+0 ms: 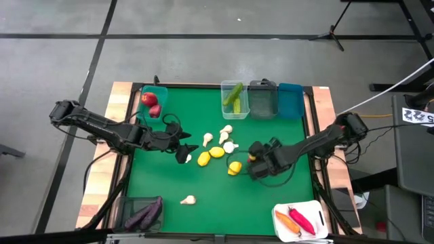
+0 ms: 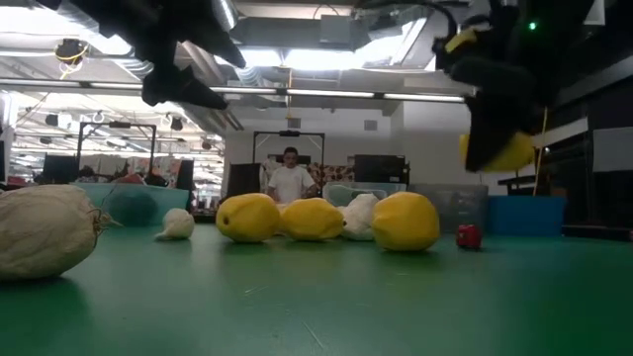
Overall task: Sort produce into baskets
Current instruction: Put the yellow lemon into the blue bin
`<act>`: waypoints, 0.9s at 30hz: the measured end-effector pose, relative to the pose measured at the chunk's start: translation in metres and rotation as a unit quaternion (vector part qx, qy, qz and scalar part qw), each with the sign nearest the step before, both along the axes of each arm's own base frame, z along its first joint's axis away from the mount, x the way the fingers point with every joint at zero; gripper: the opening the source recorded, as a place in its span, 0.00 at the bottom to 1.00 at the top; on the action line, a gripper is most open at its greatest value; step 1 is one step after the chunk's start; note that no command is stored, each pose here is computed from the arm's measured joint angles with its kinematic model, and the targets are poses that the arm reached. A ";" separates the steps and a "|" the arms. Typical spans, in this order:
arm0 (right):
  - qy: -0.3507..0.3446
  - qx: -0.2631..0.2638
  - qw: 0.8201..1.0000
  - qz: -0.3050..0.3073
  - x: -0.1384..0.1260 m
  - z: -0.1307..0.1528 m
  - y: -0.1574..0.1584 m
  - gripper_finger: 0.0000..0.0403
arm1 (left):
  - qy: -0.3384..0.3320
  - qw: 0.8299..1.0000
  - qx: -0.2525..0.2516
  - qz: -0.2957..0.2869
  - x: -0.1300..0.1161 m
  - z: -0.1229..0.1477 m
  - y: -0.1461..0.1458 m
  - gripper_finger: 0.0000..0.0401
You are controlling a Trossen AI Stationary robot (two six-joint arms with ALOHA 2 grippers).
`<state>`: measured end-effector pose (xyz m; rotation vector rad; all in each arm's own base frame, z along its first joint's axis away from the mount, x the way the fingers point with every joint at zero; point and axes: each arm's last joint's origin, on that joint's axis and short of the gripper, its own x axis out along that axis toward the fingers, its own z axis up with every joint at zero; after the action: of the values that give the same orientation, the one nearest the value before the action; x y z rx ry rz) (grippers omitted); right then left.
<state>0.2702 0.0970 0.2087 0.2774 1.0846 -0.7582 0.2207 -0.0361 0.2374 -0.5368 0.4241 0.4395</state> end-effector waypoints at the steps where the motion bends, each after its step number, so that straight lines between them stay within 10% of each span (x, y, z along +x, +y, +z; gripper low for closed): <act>1: 0.010 -0.013 1.000 -0.003 -0.005 0.007 -0.007 0.43 | 0.002 1.000 0.000 0.000 0.000 0.000 0.000 0.87; 15: 0.066 -0.103 0.979 -0.162 -0.060 0.071 -0.140 0.51 | 0.024 1.000 0.000 0.006 -0.003 -0.004 0.001 0.87; 27: 0.009 -0.043 0.964 -0.264 -0.086 0.074 -0.254 0.52 | 0.021 1.000 -0.009 0.012 -0.003 -0.004 0.001 0.87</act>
<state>0.1840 -0.1570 0.2823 0.4963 0.9999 -1.2816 0.2178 -0.0354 0.2332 -0.5522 0.4625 0.4703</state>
